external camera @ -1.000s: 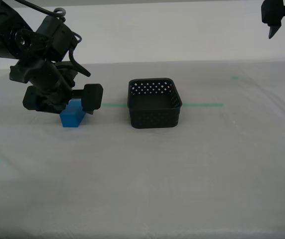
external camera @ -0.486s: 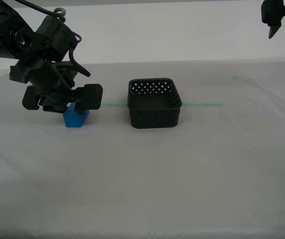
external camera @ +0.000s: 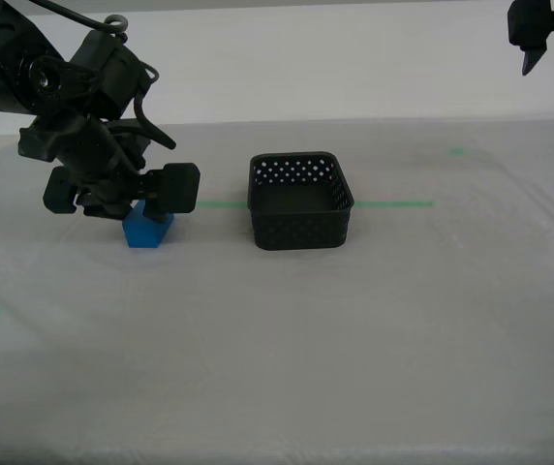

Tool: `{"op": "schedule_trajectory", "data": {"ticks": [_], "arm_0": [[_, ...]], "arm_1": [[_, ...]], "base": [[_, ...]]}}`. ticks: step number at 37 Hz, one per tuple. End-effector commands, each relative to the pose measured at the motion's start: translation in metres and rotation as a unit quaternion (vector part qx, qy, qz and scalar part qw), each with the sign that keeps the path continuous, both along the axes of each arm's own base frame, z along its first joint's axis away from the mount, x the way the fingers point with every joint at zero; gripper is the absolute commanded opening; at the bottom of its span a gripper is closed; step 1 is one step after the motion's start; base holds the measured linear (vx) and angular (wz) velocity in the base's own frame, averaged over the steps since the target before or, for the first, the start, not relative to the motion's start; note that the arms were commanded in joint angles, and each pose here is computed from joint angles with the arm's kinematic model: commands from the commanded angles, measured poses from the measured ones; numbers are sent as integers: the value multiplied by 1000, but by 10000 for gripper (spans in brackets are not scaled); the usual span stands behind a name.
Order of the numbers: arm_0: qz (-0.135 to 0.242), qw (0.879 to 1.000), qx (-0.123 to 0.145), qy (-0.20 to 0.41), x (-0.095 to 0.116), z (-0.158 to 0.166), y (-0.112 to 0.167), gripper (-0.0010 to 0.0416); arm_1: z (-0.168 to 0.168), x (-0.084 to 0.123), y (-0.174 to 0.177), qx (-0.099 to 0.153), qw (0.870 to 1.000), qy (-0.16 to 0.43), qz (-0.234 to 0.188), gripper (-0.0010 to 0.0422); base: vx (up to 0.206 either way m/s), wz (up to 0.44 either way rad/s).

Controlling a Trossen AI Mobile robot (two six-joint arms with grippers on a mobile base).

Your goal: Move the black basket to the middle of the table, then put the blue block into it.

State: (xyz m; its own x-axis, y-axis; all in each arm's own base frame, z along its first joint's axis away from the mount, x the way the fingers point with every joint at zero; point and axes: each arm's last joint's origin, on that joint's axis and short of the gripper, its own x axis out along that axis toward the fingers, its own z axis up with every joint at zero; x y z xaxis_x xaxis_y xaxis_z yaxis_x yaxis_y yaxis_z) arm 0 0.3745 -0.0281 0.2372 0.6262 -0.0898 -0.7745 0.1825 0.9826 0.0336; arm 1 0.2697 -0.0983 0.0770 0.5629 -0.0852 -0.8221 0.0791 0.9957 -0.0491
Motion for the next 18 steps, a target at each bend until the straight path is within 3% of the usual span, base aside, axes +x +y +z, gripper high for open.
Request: {"op": "schedule_trajectory", "data": {"ticks": [1, 11, 18], "arm_0": [[0, 1000, -1, -1, 0, 1, 0, 394], [0, 1000, -1, -1, 0, 1, 0, 394], [0, 1000, -1, -1, 0, 1, 0, 393]], "arm_1": [[0, 0, 0, 0, 1000, -1, 1, 4], [2, 3, -2, -2, 1000, 11, -3, -1], [14, 13, -8, -21, 998, 48, -23, 0]], "base": [[0, 0], [0, 0], [0, 0]]}}
